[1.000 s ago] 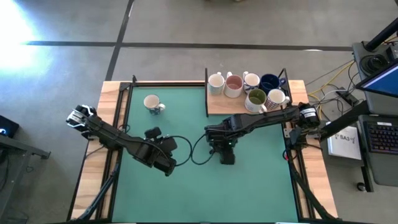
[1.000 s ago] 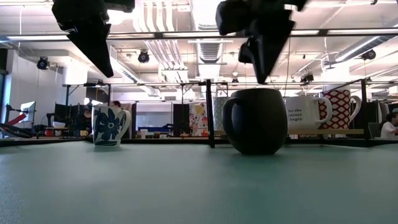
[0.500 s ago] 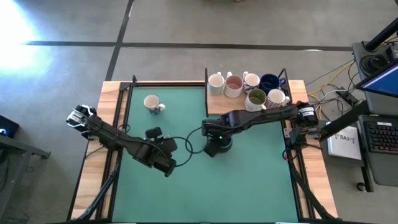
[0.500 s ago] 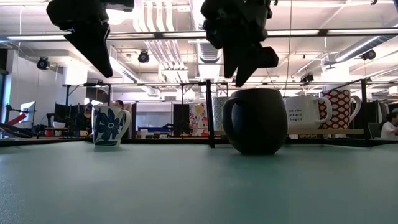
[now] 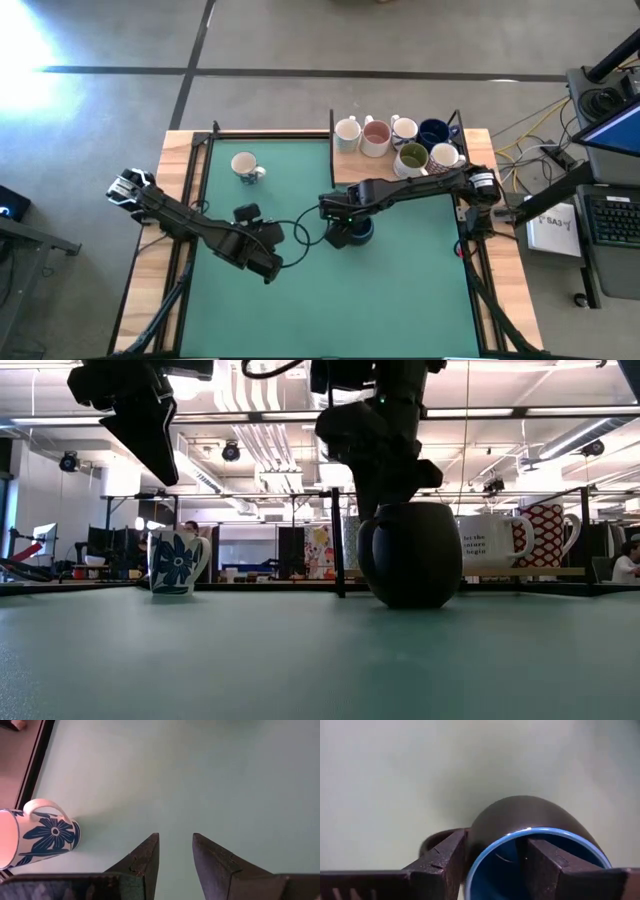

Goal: Place coffee mugs
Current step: Put the black blue mug on the shelf

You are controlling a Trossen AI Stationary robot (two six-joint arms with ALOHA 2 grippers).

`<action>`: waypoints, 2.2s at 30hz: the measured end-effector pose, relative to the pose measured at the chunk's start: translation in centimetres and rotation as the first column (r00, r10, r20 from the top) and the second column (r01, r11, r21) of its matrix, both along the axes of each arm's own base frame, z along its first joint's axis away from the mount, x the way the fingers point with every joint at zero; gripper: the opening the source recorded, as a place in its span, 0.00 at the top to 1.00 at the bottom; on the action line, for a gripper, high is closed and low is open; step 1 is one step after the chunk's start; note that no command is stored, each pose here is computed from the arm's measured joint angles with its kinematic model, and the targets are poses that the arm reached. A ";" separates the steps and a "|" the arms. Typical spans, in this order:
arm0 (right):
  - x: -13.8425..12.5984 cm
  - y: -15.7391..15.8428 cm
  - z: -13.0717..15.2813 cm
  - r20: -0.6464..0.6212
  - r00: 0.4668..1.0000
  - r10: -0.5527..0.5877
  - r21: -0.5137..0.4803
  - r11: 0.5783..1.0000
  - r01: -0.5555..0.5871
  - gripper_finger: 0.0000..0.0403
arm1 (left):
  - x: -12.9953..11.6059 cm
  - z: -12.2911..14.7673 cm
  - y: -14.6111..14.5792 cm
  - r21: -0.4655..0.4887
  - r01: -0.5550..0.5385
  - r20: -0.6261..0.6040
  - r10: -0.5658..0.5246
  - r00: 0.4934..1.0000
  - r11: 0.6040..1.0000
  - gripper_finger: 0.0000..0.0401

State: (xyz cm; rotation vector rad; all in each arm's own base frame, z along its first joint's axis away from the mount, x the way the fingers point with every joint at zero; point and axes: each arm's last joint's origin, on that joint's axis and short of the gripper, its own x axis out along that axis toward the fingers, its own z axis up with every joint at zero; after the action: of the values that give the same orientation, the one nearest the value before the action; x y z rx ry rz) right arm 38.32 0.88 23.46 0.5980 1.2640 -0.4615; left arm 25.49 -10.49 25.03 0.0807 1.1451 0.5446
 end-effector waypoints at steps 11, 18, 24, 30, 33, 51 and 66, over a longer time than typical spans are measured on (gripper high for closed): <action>-0.3 0.1 -0.1 -0.027 0.980 0.198 -0.022 0.980 -0.198 0.89 | 0.0 0.0 0.0 0.001 0.000 -0.001 0.000 1.000 1.000 0.75; -1.8 -0.2 0.2 -0.156 0.828 0.539 -0.020 0.836 -0.548 0.96 | 0.0 0.0 0.0 0.001 -0.003 0.001 0.003 1.000 1.000 0.75; -2.7 -0.2 0.2 -0.181 0.668 0.722 0.054 0.685 -0.726 0.96 | 0.0 0.0 0.0 -0.006 -0.023 0.013 0.023 1.000 1.000 0.75; -3.3 -0.5 1.0 -0.120 0.552 0.825 0.088 0.563 -0.822 0.97 | 0.0 0.0 0.0 -0.008 -0.026 0.015 0.026 1.000 1.000 0.75; -3.3 -1.5 1.1 -0.102 0.547 0.831 0.079 0.555 -0.828 0.97 | 0.0 0.0 0.0 -0.010 -0.026 0.018 0.026 0.999 1.000 0.75; -2.9 -4.6 0.1 -0.042 0.682 0.730 0.040 0.684 -0.729 0.91 | 0.0 0.0 0.0 -0.015 -0.039 0.025 0.039 0.999 0.999 0.75; -5.7 -4.1 5.0 -0.030 0.856 0.516 -0.011 0.856 -0.516 0.75 | 0.0 0.0 0.0 -0.022 -0.055 0.034 0.056 0.998 0.998 0.75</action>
State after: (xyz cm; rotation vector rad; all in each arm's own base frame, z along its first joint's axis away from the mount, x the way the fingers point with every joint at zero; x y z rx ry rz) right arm 32.65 -3.17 28.42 0.2149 1.3819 -0.0285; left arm 25.53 -10.50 25.04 0.0215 1.1221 0.5814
